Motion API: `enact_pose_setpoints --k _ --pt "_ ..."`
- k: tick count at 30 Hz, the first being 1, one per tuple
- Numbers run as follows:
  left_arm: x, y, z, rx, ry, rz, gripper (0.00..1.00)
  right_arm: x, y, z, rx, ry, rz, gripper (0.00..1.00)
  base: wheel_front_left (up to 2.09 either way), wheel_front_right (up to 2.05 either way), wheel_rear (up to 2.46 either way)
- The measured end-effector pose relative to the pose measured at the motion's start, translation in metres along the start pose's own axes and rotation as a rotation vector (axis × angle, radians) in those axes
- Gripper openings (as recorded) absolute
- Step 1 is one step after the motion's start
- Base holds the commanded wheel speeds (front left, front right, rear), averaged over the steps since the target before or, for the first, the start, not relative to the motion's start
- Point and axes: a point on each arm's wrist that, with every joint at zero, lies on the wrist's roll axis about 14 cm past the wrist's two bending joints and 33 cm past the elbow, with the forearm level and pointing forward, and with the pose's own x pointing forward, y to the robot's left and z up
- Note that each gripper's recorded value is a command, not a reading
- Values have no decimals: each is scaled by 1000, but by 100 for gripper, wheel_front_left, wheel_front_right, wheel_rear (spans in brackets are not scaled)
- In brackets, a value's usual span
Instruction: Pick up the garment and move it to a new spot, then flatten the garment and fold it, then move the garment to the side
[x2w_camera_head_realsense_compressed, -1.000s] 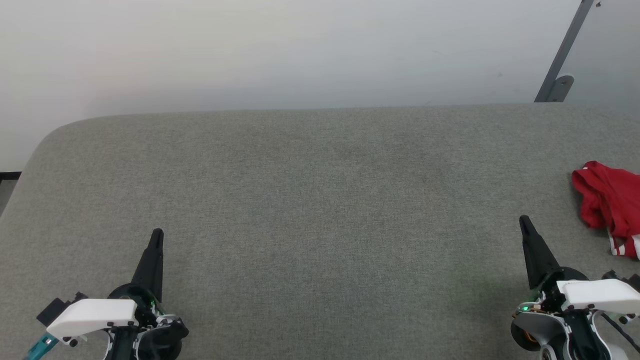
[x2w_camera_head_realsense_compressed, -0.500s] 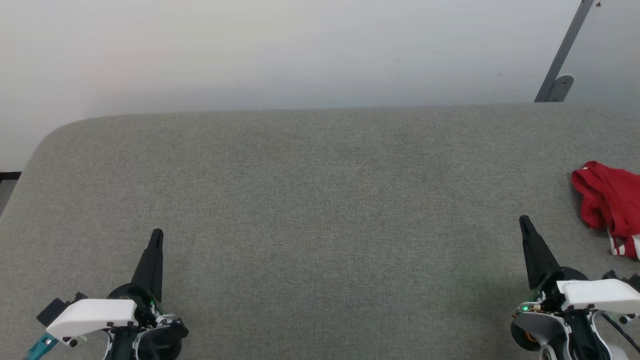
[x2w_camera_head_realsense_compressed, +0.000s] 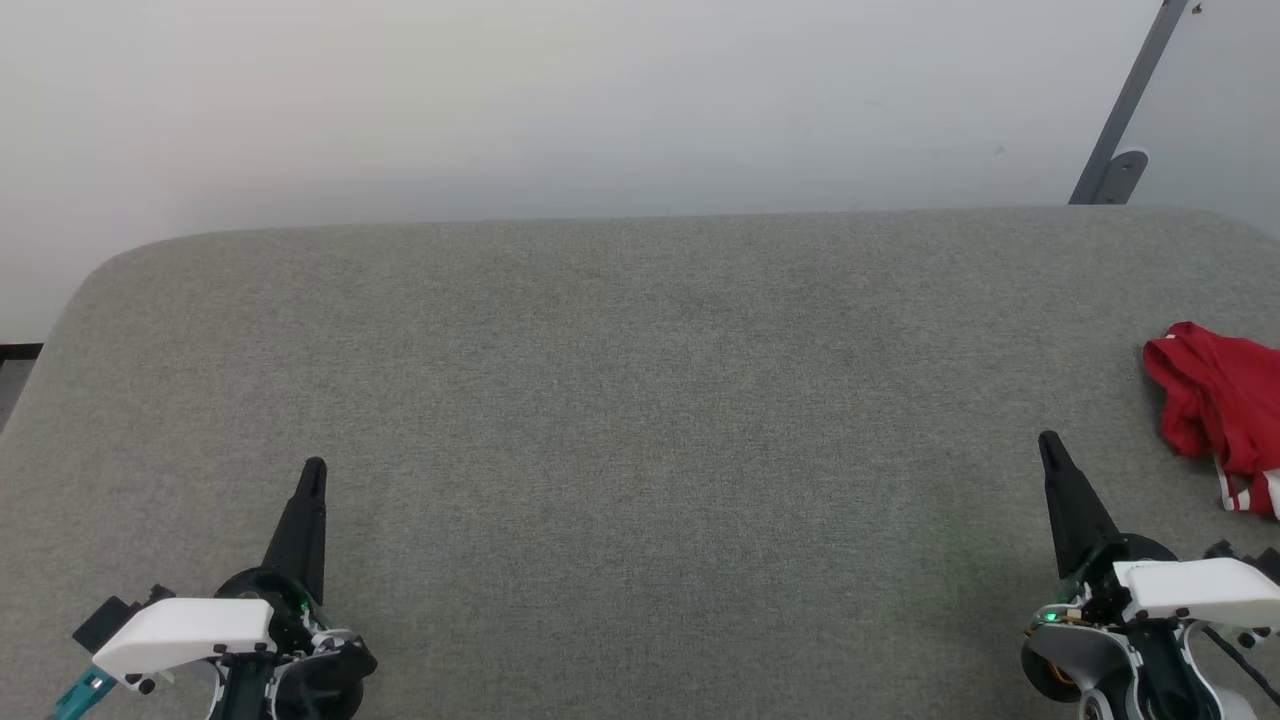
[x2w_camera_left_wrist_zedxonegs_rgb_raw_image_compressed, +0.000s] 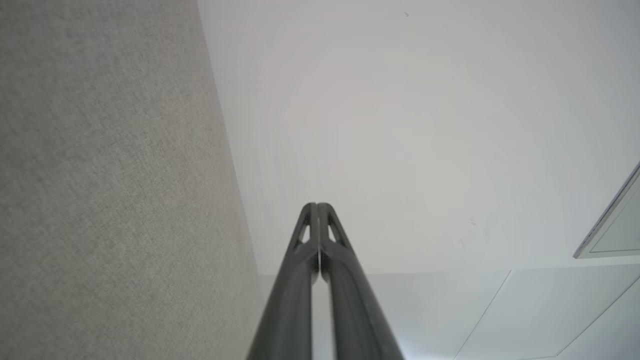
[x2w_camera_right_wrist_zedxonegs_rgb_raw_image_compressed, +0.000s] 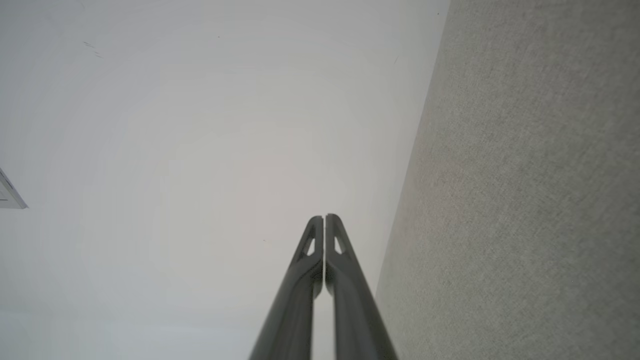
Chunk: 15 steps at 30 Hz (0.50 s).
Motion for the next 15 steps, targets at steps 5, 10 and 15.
enact_pose_setpoints --k 5,10,15 --pt "0 0 0 0 -1 0 0 0 0 0 0 0 0 0 0 0 0" --pt "0 0 0 0 -1 0 0 0 0 0 0 0 0 0 0 0 0" --pt "0 0 0 -1 -1 0 0 0 0 0 0 0 0 0 0 0 0"
